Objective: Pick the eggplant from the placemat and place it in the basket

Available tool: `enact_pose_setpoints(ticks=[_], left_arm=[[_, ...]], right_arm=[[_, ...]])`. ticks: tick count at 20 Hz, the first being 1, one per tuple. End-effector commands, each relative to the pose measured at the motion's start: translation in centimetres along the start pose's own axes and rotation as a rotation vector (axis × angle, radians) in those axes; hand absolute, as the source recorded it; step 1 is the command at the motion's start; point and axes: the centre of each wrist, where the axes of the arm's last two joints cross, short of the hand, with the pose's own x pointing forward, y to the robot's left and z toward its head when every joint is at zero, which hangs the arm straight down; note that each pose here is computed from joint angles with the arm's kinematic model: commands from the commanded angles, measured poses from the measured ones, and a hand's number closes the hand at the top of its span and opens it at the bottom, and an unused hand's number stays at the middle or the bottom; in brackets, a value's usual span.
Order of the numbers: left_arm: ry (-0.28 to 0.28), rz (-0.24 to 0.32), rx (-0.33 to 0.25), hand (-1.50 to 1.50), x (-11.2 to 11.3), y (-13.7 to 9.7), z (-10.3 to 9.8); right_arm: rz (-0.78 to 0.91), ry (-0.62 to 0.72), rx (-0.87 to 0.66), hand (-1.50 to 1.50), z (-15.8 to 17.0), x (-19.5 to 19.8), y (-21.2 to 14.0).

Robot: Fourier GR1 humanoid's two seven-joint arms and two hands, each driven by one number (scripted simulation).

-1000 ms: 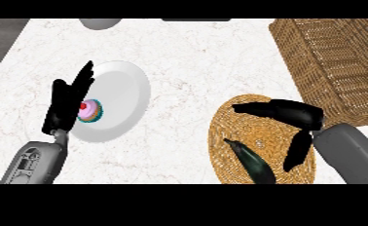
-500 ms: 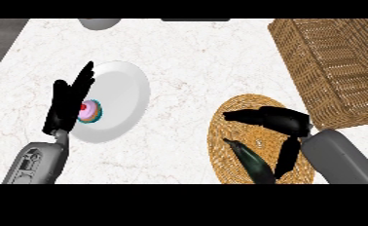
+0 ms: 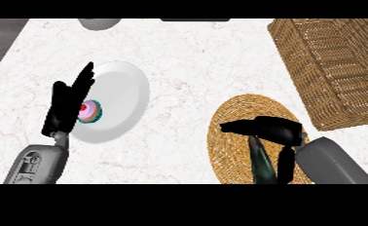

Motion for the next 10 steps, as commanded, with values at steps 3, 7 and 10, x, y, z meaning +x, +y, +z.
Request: enact_pose_setpoints(ticks=[3,7,10], left_arm=[[0.016,0.038,0.015,0.00,-0.5,1.9,-2.9],[-0.025,0.003,0.004,0.00,-0.1,0.0,-0.4],[-0.001,-0.002,0.013,0.00,0.6,1.1,-0.8]], right_arm=[[-0.031,-0.052,0.041,-1.50,-1.2,-0.3,-0.8],[-0.058,-0.058,0.034,-1.50,-2.3,-0.8,1.0],[0.005,-0.062,0.095,1.50,0.2,-1.0,2.0]])
